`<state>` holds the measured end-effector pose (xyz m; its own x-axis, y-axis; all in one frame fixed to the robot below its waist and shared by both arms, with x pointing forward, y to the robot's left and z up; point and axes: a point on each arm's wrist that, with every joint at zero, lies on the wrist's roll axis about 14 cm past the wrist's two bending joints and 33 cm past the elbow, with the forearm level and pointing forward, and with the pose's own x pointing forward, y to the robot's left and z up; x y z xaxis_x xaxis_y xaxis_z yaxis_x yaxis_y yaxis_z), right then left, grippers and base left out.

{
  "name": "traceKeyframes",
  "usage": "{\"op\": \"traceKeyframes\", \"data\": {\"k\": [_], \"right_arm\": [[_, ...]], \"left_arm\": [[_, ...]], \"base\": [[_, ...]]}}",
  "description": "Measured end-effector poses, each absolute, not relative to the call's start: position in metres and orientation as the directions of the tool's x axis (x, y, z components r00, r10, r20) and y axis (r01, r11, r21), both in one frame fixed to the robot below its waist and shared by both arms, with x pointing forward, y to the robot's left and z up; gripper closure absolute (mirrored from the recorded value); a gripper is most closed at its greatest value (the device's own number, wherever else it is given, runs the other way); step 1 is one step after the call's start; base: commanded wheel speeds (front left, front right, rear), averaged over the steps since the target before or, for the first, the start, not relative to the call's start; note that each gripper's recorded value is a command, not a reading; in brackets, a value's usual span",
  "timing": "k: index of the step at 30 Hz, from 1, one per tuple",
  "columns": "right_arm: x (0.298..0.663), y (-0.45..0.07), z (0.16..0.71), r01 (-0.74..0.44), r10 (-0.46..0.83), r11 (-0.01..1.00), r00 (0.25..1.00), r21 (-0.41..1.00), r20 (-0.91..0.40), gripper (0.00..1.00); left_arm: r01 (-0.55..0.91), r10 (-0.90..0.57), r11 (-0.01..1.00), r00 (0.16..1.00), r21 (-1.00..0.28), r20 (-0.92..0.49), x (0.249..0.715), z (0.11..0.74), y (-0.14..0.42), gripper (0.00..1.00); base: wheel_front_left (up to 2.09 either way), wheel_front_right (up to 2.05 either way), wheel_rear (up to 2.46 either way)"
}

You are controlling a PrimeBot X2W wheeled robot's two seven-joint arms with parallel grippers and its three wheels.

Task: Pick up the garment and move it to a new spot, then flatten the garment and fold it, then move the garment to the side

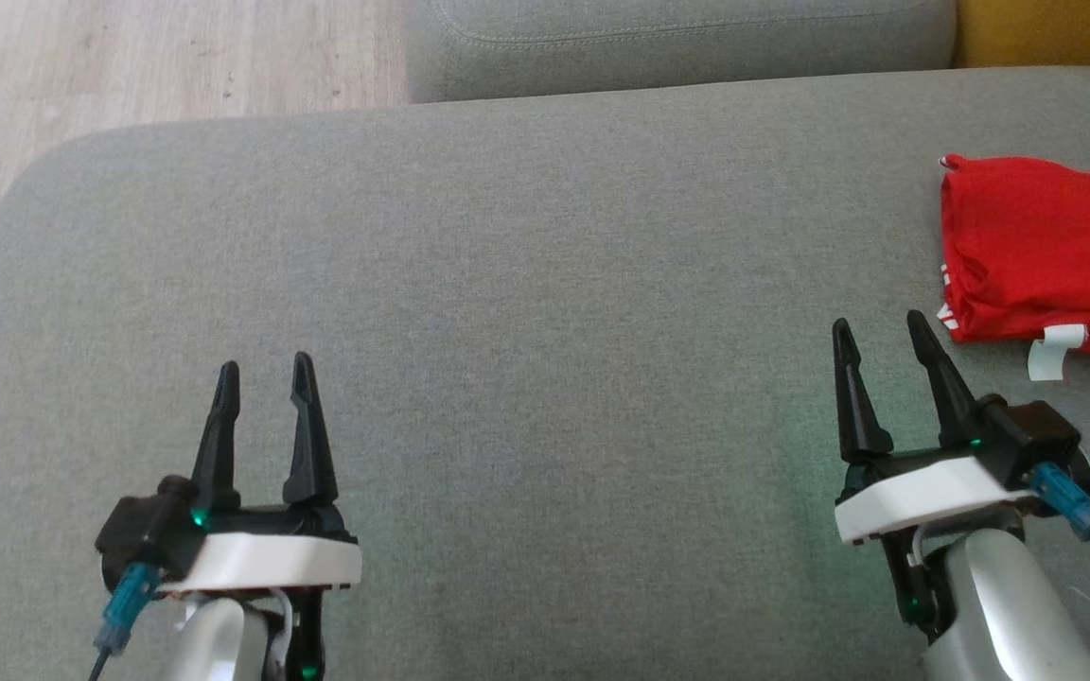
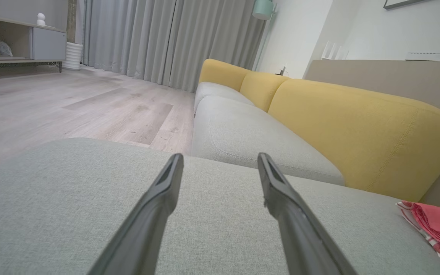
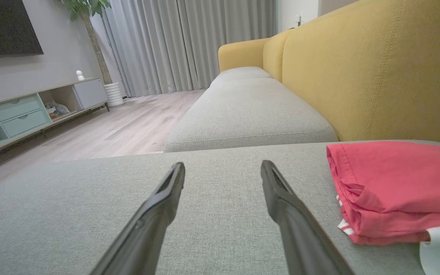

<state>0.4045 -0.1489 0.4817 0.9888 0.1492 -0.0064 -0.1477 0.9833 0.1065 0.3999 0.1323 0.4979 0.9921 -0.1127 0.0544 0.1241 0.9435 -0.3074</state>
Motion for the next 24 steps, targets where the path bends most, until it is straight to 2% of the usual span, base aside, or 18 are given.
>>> {"op": "traceKeyframes", "data": {"k": [5, 6, 13, 24], "right_arm": [[0.405, -0.149, 0.481, -0.145, 0.147, 0.983, 0.989, 0.116, -0.009, 0.00], [0.404, -0.149, 0.478, -0.144, 0.146, 0.983, 0.989, 0.117, -0.017, 1.00], [0.375, -0.152, 0.429, -0.104, 0.131, 0.982, 0.976, 0.158, -0.171, 1.00], [0.379, -0.158, 0.435, -0.057, 0.102, 0.963, 0.982, 0.263, -0.162, 1.00]], "left_arm": [[0.118, -0.107, 0.941, 0.993, -0.317, 0.050, 0.400, 0.496, 0.134, 0.00], [0.116, -0.108, 0.940, 0.993, -0.321, 0.043, 0.400, 0.494, 0.133, 1.00], [0.061, -0.101, 0.938, 0.990, -0.341, -0.102, 0.379, 0.450, 0.136, 1.00], [0.024, -0.083, 0.904, 0.989, -0.426, -0.121, 0.379, 0.449, 0.140, 1.00]], "base": [[0.00, 0.00, 0.00], [0.00, 0.00, 0.00], [0.00, 0.00, 0.00], [0.00, 0.00, 0.00]]}}
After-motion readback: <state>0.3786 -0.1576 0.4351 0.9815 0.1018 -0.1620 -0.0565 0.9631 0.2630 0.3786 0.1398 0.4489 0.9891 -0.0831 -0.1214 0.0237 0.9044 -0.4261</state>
